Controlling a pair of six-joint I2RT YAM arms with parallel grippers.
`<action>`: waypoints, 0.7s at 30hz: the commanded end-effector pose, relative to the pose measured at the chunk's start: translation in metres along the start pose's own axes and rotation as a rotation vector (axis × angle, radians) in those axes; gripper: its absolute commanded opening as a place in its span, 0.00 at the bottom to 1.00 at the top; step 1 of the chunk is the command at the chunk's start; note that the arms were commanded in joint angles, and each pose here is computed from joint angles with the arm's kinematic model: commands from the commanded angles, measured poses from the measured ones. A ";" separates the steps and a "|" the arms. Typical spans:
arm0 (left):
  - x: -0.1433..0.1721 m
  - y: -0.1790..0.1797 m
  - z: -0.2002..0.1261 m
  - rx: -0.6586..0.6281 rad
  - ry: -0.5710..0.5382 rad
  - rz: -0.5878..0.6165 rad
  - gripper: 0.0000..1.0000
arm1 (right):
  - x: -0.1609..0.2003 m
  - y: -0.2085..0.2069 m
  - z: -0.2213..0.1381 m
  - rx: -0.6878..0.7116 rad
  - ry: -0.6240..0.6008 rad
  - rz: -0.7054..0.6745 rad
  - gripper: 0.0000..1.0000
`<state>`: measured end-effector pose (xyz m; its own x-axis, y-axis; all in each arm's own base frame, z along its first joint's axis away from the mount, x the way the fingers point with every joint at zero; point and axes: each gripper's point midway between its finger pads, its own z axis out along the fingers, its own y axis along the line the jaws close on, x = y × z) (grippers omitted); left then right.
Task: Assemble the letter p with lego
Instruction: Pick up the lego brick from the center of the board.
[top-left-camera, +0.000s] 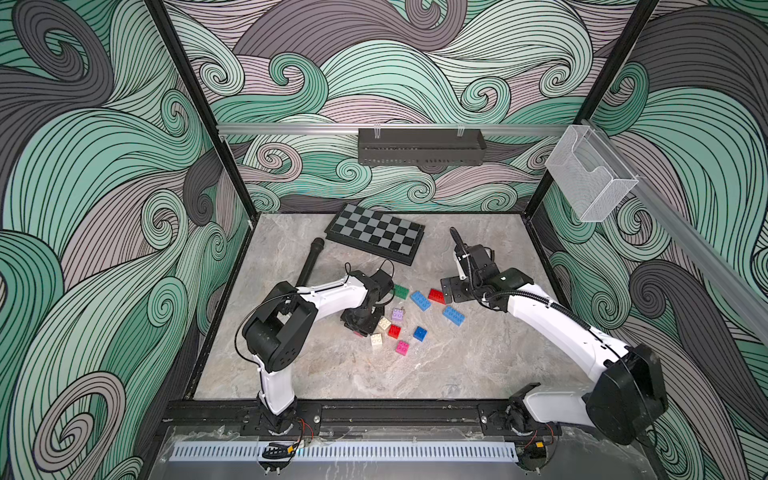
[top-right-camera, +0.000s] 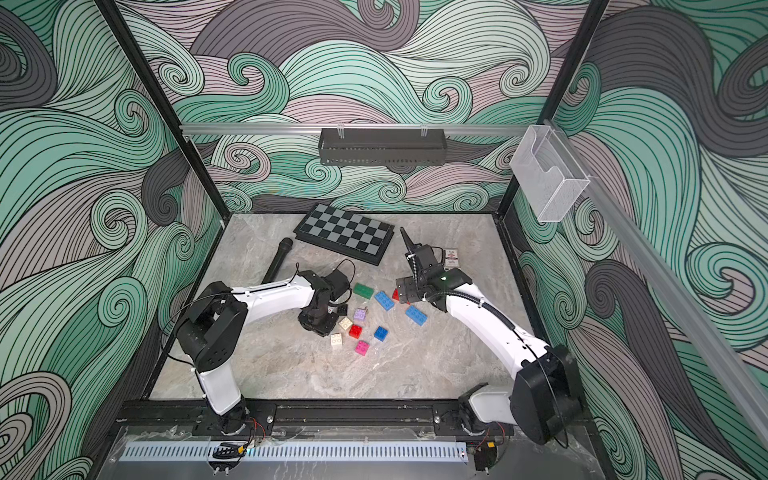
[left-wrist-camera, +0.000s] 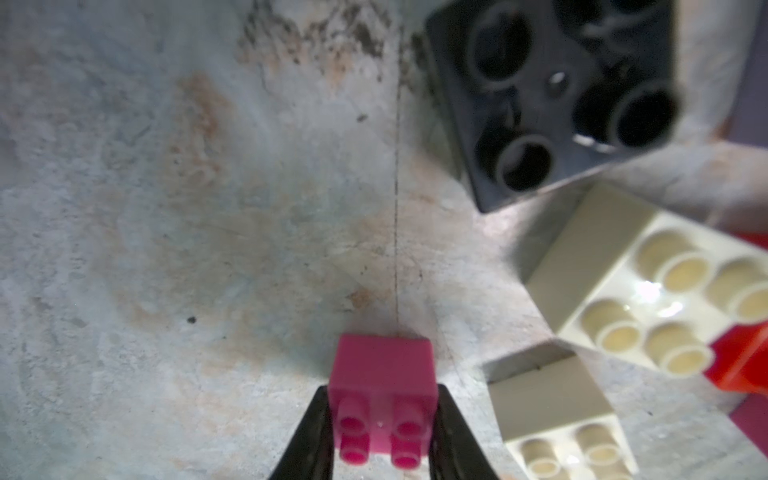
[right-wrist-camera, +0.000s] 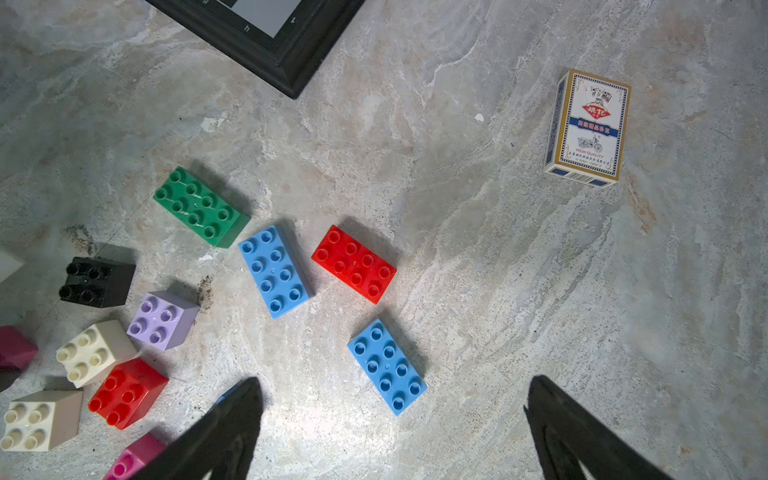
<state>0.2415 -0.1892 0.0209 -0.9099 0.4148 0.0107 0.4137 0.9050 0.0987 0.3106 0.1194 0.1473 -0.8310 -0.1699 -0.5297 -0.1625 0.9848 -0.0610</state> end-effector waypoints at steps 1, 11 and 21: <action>-0.011 0.003 -0.022 -0.012 -0.068 -0.055 0.27 | 0.004 -0.003 0.002 0.025 0.020 -0.016 0.99; -0.055 -0.012 -0.073 0.098 -0.202 -0.255 0.24 | 0.008 -0.004 -0.004 0.029 0.078 -0.033 0.99; -0.080 -0.023 -0.061 0.113 -0.195 -0.314 0.22 | 0.023 -0.003 -0.008 0.008 0.115 -0.029 0.99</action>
<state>0.2980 -0.2393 0.0835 -0.9665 0.1533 -0.2057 0.1617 0.9865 -0.0249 0.2951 0.1121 0.1360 -0.8785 -0.2102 -0.4289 -0.1851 0.9776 -0.1000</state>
